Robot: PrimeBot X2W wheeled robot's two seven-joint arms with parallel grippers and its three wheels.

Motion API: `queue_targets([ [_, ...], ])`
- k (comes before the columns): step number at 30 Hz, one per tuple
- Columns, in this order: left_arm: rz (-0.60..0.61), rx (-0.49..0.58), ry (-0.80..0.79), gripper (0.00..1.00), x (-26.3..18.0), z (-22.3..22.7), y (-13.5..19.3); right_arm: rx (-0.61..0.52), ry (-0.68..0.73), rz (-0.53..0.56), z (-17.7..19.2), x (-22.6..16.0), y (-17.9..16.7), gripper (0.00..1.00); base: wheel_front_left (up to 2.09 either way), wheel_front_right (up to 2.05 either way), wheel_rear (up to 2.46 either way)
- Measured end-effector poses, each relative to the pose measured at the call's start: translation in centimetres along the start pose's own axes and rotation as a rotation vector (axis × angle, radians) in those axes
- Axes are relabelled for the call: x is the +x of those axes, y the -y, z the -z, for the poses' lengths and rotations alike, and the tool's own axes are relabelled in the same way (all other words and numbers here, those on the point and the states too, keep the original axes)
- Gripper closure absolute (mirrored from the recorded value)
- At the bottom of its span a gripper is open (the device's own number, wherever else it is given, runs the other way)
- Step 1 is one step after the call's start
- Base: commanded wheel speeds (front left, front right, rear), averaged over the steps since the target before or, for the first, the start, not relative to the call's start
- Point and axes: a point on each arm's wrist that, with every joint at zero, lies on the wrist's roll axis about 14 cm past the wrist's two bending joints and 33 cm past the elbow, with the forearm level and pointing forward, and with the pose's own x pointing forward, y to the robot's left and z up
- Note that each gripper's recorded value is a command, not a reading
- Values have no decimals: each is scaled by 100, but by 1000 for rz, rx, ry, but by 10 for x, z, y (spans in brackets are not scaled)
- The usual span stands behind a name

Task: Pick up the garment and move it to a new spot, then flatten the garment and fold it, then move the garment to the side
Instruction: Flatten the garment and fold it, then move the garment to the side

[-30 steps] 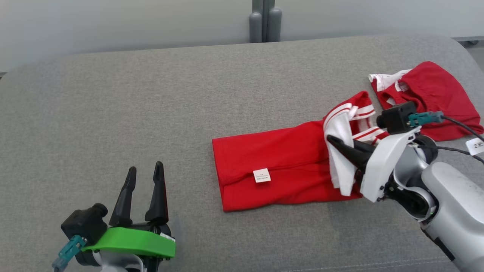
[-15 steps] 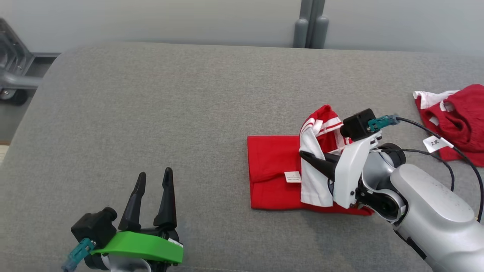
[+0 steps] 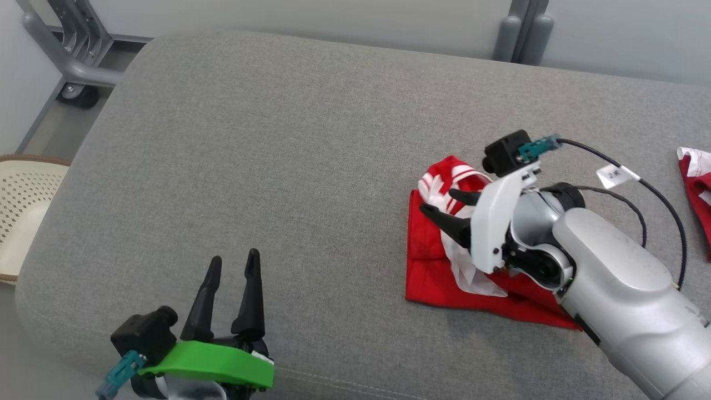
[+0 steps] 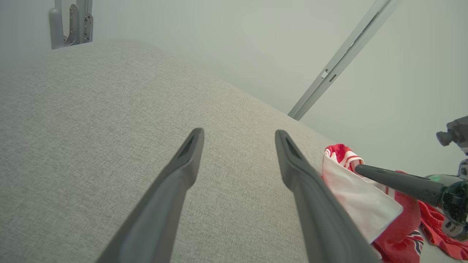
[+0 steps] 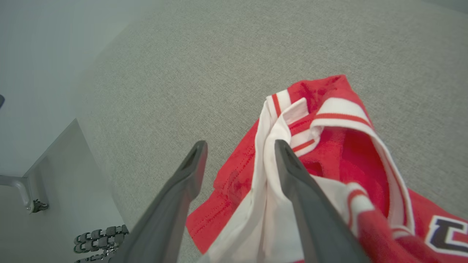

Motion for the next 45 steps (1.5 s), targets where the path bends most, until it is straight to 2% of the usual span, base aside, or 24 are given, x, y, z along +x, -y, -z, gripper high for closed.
queue_targets([
  [5,-27,1,11,0,2,-4,-9,-42,42,-79,-25,9,-30,0,0,0,0],
  [8,-13,-3,10,0,3,-3,-5,-52,79,-84,-38,3,-32,0,0,0,0],
  [11,1,-5,13,0,5,-4,-1,-55,178,-74,-68,-9,-29,0,0,0,0],
  [15,23,-9,9,0,9,-3,5,-53,333,-5,-112,-38,-4,0,0,0,0],
  [19,47,-13,-7,0,10,3,13,-36,374,141,-116,-73,49,0,0,0,0],
  [22,75,-14,-11,0,12,4,22,22,356,239,-98,-94,84,0,0,0,0],
  [26,102,-17,-24,0,15,9,31,169,263,339,-33,-108,118,0,0,0,0],
  [29,109,-11,-35,0,17,13,33,288,202,367,15,-110,127,0,0,0,0],
  [33,106,-10,-49,0,19,18,32,403,167,395,57,-111,133,0,0,0,0],
  [37,103,-5,-64,0,22,23,32,471,146,392,79,-104,131,0,0,0,0],
  [45,81,8,-86,0,23,30,25,515,130,351,90,-82,123,0,0,0,0],
])
